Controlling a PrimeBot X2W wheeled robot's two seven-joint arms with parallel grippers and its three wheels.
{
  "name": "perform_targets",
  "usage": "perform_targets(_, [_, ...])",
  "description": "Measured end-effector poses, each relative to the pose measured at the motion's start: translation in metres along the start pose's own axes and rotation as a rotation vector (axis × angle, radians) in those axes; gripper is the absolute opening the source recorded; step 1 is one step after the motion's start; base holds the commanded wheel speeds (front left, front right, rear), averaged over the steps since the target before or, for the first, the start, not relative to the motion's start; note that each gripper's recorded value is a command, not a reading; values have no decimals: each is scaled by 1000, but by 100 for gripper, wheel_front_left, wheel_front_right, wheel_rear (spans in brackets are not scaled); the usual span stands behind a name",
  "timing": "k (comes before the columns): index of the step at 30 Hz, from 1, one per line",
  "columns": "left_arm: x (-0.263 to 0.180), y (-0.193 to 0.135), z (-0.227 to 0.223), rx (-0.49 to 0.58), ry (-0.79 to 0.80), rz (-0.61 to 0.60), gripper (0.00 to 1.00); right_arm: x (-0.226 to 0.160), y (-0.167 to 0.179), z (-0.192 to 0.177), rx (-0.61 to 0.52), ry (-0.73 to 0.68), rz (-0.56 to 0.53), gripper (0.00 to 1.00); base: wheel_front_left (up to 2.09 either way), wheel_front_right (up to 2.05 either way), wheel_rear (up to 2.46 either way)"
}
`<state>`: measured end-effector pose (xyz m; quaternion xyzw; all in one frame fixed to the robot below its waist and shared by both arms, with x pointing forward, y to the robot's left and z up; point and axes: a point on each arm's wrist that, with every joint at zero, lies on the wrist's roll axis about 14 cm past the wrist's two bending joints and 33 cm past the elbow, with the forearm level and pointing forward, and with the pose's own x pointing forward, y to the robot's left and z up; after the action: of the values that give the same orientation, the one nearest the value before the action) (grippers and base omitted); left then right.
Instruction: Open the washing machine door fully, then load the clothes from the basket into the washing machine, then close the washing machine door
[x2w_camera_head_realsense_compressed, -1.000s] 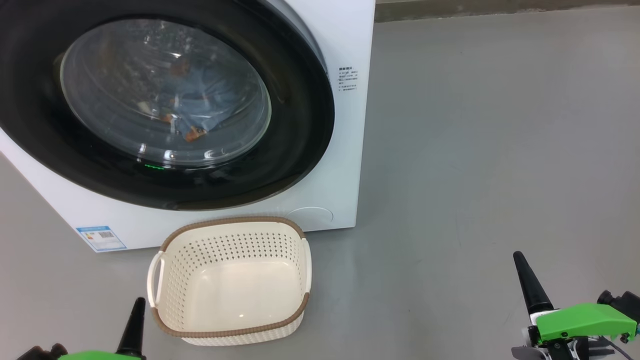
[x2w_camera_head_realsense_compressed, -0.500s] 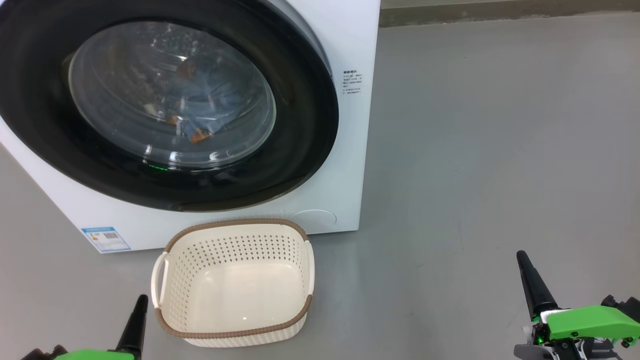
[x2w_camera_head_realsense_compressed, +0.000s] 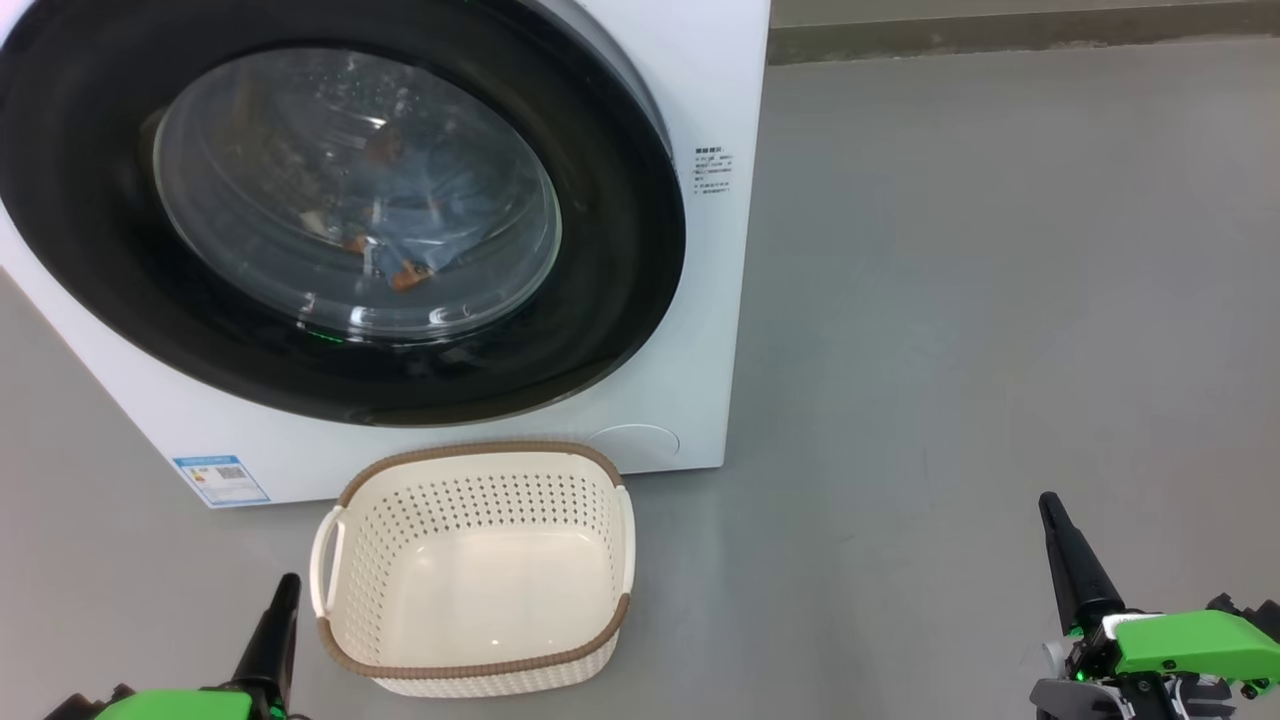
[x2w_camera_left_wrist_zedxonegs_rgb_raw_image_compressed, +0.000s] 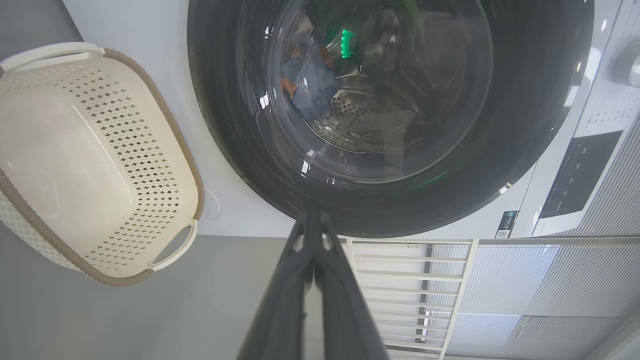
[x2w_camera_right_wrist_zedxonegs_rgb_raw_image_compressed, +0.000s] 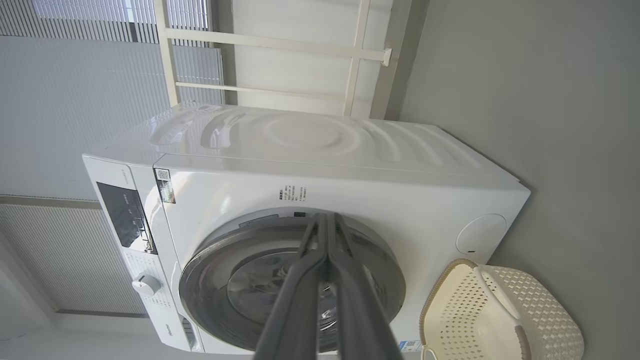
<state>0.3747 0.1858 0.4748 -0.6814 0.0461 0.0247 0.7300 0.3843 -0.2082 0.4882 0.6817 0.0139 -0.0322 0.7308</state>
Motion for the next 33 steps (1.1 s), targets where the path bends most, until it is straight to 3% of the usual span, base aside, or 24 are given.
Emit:
perform_targets(9, [1, -7, 3, -70, -1, -24, 0, 0, 6, -1, 69, 2, 22, 0, 0, 0, 0])
perform_targets(33, [2, -7, 2, -73, 1, -25, 0, 0, 6, 0, 71, -2, 22, 0, 0, 0, 0])
